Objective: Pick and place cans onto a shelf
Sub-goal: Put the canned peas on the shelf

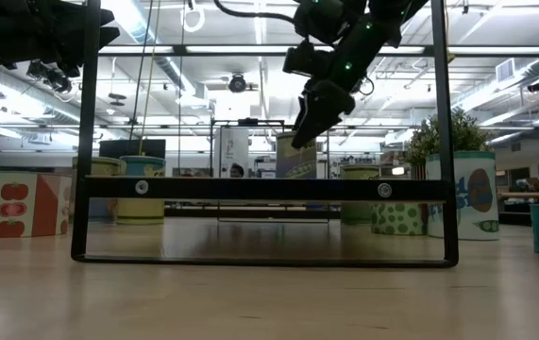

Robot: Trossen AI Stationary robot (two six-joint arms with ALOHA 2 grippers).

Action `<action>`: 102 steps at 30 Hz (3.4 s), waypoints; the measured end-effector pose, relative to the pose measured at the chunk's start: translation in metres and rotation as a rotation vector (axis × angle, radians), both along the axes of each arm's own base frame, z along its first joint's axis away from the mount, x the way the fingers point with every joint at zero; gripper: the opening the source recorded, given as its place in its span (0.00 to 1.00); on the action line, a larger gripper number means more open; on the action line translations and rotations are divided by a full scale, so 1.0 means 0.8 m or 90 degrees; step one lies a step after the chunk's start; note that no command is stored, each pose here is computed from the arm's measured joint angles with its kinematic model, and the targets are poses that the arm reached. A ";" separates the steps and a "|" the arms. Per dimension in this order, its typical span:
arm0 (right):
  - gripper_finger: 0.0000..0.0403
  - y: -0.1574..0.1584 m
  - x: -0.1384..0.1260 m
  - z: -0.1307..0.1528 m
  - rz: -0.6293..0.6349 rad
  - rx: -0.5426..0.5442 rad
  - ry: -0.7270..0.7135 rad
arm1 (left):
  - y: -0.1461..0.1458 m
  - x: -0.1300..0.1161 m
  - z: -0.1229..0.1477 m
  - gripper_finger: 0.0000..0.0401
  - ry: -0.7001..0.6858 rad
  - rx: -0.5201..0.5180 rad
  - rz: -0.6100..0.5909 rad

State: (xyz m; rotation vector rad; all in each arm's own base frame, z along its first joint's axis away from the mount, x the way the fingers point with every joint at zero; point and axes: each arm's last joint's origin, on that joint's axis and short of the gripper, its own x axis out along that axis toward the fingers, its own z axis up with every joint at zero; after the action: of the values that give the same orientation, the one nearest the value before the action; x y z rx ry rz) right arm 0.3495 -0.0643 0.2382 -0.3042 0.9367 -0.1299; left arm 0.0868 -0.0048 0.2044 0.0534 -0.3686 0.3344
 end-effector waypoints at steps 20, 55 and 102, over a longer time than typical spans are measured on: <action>0.87 0.060 -0.023 0.034 0.040 -0.079 0.004 | 0.000 0.000 0.000 0.52 0.001 0.000 0.000; 0.87 0.043 -0.019 -0.005 -0.094 -0.151 -0.089 | 0.000 0.000 0.000 0.52 0.001 0.003 0.001; 0.87 0.039 -0.032 -0.023 -0.120 -0.297 -0.007 | 0.000 0.000 0.000 0.52 0.000 0.004 0.001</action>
State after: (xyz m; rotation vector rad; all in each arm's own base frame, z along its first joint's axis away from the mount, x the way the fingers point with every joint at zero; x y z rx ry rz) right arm 0.3236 -0.0330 0.2196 -0.6446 0.9164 -0.5271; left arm 0.0868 -0.0048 0.2045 0.0593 -0.3688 0.3353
